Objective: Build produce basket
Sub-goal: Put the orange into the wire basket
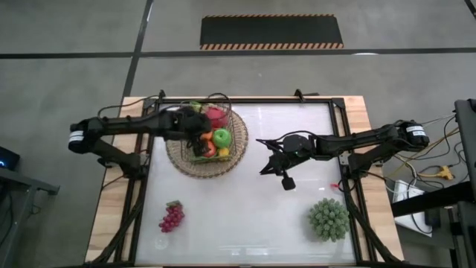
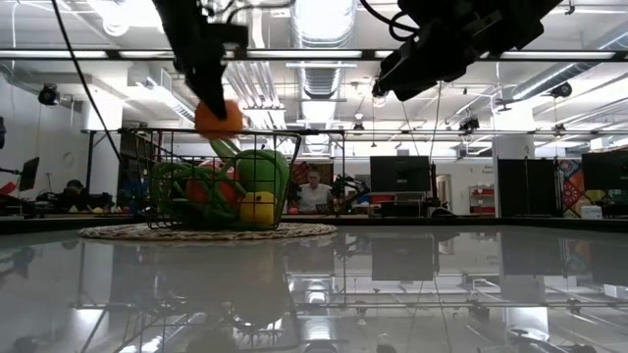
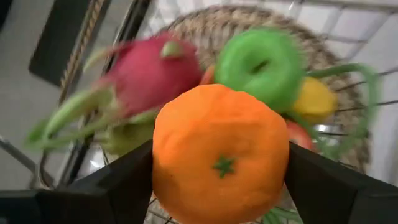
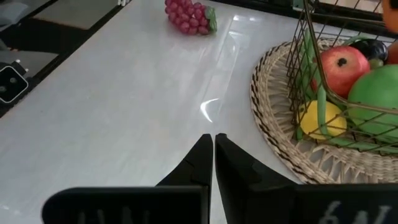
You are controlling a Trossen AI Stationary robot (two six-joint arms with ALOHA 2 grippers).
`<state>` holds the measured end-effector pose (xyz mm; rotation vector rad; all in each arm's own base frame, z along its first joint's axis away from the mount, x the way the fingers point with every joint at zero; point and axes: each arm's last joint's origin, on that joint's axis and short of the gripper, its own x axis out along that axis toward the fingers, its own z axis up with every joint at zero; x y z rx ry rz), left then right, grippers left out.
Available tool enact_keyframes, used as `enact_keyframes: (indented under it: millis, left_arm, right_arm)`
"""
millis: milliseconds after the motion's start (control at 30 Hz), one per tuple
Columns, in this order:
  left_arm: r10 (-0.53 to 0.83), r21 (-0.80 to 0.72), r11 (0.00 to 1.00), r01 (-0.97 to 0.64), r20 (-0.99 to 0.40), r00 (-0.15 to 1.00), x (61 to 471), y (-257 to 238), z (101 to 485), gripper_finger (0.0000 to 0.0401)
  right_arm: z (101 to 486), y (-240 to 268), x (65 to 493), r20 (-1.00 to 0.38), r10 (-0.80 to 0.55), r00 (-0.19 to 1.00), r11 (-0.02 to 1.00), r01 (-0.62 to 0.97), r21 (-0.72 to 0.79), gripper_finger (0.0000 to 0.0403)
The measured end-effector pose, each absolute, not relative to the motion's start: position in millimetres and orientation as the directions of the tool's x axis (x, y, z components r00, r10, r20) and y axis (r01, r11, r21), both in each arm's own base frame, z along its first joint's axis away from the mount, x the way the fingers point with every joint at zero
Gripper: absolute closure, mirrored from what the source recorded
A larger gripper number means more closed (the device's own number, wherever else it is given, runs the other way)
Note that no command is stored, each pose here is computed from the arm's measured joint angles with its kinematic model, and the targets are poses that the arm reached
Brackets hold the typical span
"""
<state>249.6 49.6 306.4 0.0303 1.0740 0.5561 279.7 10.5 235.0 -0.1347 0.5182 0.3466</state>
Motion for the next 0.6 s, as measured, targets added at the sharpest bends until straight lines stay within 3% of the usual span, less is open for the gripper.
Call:
enact_keyframes:
  millis: [233, 600]
  left_arm:
    - [0.415, 0.226, 0.837, -0.498, -0.856, 0.31, 242, 70, 281, 0.0111]
    - [0.366, 0.192, 0.848, -0.493, -0.886, 0.284, 237, 74, 254, 0.0111]
  right_arm:
    - [235, 10, 280, -0.502, 0.29, 0.815, 0.933, -0.357, -0.041, 0.0394]
    - [236, 10, 280, -0.501, 0.29, 0.816, 0.934, -0.356, -0.039, 0.0394]
